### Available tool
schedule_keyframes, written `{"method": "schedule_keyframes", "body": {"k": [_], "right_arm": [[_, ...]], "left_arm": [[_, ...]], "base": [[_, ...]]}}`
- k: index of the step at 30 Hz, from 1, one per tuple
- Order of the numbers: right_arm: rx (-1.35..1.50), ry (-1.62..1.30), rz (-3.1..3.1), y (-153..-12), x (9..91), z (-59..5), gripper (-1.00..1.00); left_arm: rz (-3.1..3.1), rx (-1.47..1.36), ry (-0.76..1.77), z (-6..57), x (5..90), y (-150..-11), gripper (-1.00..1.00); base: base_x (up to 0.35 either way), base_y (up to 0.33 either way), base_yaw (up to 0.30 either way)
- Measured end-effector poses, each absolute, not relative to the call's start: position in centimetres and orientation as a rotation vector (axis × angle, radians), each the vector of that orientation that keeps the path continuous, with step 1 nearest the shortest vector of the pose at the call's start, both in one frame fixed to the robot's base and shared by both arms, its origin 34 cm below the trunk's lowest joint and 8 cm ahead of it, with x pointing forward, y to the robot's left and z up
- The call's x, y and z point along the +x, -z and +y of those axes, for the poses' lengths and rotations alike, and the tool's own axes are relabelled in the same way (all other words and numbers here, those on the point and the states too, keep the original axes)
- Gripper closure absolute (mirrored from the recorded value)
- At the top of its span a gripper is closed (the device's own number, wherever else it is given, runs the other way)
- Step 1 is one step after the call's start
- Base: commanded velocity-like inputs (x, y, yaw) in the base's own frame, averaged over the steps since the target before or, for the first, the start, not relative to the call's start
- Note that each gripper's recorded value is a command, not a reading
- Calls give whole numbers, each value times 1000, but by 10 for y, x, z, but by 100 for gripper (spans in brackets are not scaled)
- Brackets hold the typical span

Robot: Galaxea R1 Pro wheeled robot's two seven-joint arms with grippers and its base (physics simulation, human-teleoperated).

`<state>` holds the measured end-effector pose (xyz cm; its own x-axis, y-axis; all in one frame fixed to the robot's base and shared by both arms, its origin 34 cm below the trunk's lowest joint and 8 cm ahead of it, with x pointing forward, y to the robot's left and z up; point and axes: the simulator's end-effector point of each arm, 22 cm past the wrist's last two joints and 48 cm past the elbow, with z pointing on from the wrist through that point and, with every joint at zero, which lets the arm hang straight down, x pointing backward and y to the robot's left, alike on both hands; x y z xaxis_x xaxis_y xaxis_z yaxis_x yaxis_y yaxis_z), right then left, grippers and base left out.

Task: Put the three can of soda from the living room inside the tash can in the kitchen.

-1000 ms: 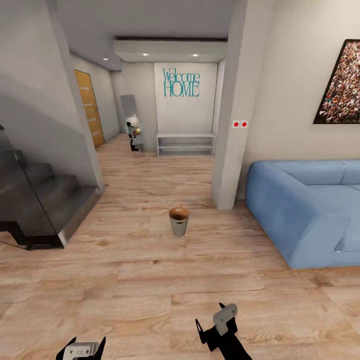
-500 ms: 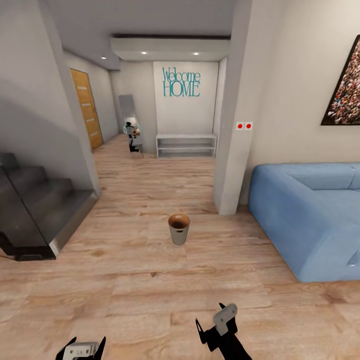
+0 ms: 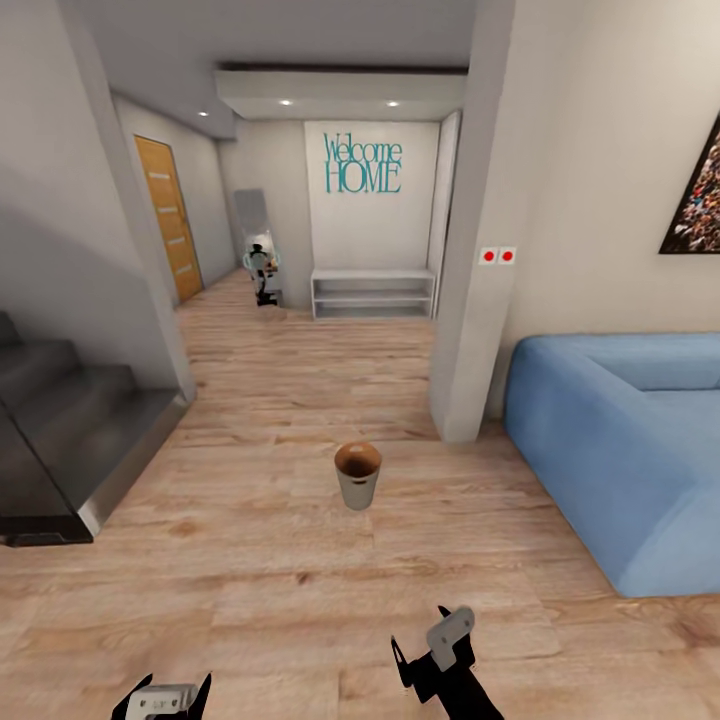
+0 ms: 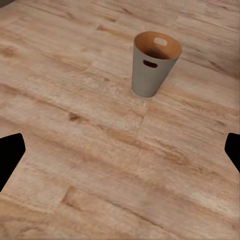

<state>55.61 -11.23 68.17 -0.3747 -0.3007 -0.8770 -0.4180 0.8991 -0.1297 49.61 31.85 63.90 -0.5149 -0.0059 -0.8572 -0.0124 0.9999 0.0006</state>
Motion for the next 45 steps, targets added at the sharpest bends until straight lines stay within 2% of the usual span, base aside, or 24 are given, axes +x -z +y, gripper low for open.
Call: {"method": "schedule_keyframes", "body": {"k": [45], "right_arm": [[-528, -146, 1989, -681, 555, -110, -100]], "left_arm": [[2113, -7, 1, 317, 496, -639, -100]], "base": [[324, 15, -11]]}}
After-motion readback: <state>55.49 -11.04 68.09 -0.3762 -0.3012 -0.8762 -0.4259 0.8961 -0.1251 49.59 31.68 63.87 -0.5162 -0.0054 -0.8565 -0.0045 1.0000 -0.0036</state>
